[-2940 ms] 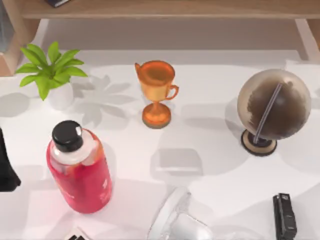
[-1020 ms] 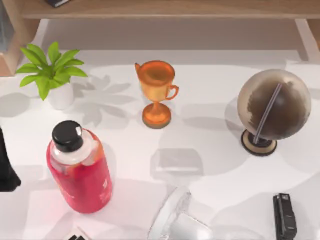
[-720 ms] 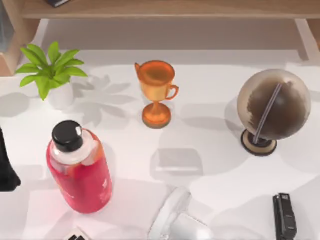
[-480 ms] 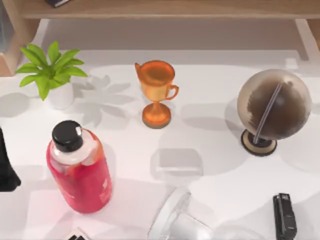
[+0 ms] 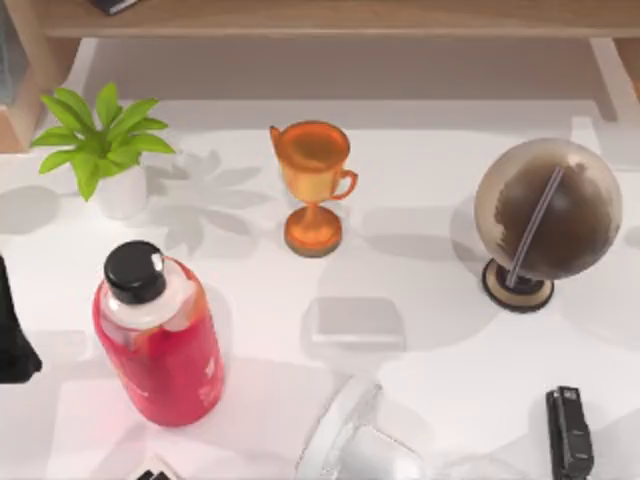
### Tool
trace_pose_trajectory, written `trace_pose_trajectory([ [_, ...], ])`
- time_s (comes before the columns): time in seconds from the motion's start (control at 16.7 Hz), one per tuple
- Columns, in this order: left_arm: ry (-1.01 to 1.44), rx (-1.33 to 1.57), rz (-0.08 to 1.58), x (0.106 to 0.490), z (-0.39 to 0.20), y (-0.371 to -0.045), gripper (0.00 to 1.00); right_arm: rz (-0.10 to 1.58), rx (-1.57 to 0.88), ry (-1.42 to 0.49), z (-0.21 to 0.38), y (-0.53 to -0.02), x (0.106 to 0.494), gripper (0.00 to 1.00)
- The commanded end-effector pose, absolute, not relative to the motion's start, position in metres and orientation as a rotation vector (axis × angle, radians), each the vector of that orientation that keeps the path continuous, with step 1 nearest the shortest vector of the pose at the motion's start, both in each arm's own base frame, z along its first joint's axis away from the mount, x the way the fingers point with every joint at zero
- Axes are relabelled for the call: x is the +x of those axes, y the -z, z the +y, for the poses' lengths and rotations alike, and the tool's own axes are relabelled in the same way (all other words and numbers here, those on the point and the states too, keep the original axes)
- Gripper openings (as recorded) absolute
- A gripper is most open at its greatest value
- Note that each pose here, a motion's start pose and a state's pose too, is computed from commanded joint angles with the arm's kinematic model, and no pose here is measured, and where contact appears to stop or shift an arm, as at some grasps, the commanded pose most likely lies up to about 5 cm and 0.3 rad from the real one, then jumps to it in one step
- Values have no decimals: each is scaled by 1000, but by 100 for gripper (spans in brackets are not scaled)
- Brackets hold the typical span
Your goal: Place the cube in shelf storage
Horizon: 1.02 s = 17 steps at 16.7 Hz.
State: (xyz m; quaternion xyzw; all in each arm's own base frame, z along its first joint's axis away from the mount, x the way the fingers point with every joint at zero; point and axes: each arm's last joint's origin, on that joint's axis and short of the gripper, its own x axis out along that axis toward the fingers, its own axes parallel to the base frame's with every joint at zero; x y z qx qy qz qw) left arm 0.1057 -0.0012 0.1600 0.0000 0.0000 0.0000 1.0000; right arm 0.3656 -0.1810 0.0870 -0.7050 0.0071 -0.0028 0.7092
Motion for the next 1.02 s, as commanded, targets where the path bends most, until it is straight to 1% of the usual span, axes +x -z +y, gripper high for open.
trace_pose_trajectory([
  [0.18,0,0,0,106,-1,-160,100,1,-1576,18,-183,-91,355,0],
  [0.54,0,0,0,106,-1,-160,100,24,-1559,1,-179,-85,308,0],
  [0.66,0,0,0,106,-1,-160,100,16,-1565,6,-180,-87,302,0],
  [0.9,0,0,0,106,-1,-160,100,14,-1565,4,-180,-86,303,0],
  [1.02,0,0,0,106,-1,-160,100,13,-1568,6,-182,-86,291,0],
])
